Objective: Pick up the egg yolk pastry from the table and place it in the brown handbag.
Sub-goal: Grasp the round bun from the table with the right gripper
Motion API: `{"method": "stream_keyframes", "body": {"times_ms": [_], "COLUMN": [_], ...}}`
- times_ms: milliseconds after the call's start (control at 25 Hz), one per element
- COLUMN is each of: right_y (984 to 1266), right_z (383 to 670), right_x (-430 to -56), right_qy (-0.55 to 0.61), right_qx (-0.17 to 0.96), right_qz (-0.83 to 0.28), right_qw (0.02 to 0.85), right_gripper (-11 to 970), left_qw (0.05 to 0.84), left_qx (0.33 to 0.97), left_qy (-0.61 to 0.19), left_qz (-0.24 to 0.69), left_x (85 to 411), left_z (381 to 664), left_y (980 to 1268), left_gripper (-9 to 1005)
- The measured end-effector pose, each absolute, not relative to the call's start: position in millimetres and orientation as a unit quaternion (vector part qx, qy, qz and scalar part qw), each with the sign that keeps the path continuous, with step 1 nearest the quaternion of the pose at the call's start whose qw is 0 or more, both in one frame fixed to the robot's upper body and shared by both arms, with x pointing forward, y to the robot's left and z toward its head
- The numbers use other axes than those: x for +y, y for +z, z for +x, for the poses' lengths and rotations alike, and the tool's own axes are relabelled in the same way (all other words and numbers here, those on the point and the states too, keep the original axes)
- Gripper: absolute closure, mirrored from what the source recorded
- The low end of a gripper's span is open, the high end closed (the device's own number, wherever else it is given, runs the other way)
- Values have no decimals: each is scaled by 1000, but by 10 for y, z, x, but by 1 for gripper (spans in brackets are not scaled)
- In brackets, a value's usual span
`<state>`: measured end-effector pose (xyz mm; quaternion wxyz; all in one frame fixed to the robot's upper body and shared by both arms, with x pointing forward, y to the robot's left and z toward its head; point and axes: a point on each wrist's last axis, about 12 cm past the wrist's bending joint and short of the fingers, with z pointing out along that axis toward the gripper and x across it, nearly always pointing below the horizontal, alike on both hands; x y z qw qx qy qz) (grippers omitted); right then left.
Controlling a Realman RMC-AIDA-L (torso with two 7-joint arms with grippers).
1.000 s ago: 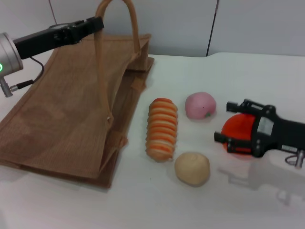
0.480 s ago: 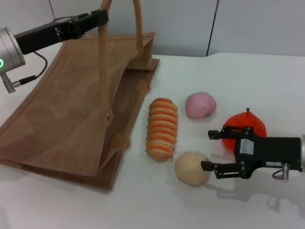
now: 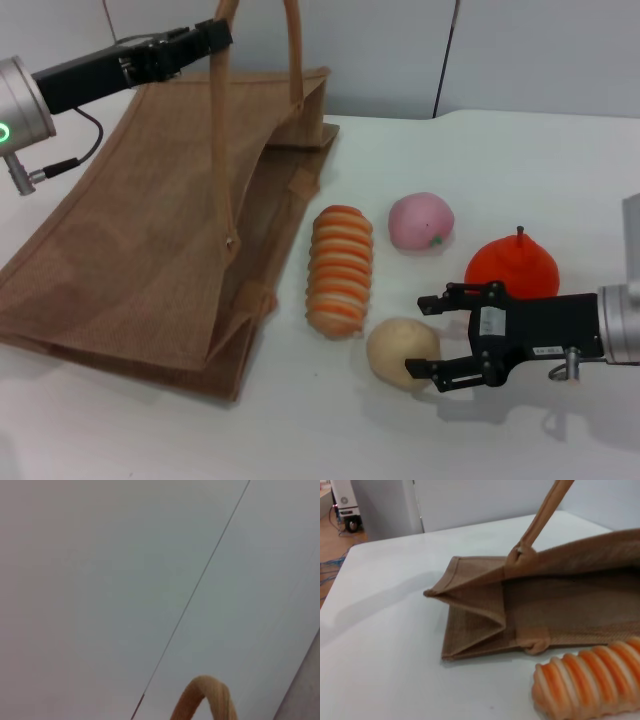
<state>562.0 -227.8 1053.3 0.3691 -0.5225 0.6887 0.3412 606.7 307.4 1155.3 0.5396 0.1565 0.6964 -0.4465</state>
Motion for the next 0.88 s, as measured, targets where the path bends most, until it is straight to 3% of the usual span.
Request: {"method": "stream_keyframes", "body": {"times_ms": [800,880], "right_y": [10465,10464], "right_z": [5728,5726], "right_x": [-2066,-2067], "right_qy": [314,314], "right_qx": [711,710], "right_qz": [-537,-537], "right_qw": [329,329], "right_gripper": [103,156], "left_qw": [536,536], "left_qx": [685,685], "left_qy": [-462,-462], "left_qz": [170,170], "left_x": [3024,3025], "left_z": [6057,6055], "left_y": [11597,11596], "left_gripper": [882,882]}}
